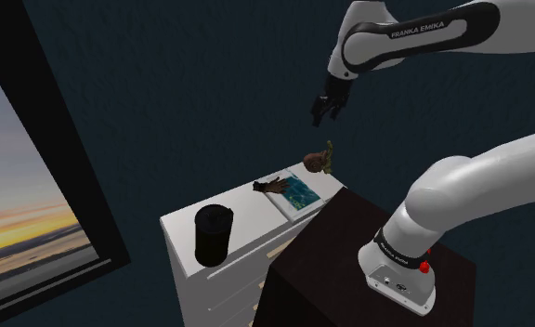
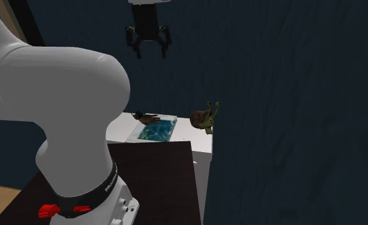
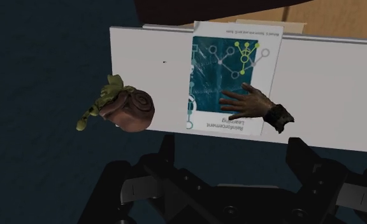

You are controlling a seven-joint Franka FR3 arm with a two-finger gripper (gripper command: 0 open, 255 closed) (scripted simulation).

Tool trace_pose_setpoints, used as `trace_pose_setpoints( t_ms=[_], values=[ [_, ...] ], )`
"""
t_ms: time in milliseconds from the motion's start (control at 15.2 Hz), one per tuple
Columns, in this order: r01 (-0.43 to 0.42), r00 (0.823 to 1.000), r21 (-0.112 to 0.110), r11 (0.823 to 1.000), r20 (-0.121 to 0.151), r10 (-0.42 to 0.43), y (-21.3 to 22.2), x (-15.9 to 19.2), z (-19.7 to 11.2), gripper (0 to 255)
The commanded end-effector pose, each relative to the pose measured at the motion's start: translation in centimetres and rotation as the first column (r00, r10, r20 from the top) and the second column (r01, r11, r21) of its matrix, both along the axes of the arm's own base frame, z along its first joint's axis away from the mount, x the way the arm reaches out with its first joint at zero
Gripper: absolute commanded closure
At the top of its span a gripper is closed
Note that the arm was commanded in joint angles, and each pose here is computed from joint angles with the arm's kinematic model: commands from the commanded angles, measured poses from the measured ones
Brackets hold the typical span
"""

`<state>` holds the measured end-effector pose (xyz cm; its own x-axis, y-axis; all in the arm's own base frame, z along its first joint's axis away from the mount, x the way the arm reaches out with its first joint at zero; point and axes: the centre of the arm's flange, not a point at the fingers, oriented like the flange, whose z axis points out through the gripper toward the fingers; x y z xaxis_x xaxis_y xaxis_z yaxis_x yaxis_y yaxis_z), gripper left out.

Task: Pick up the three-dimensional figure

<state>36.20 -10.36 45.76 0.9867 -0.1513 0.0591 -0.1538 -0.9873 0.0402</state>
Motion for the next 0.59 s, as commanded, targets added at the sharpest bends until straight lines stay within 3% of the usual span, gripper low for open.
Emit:
trace_pose_setpoints(
  t_ms=[0,528],
  values=[
    [0.005,1.000,-0.021,1.000,-0.006,-0.005,-1.6,0.2,-1.8,0],
    [0.026,0.999,-0.104,0.994,-0.035,-0.030,-8.4,1.4,-8.8,0]
  ],
)
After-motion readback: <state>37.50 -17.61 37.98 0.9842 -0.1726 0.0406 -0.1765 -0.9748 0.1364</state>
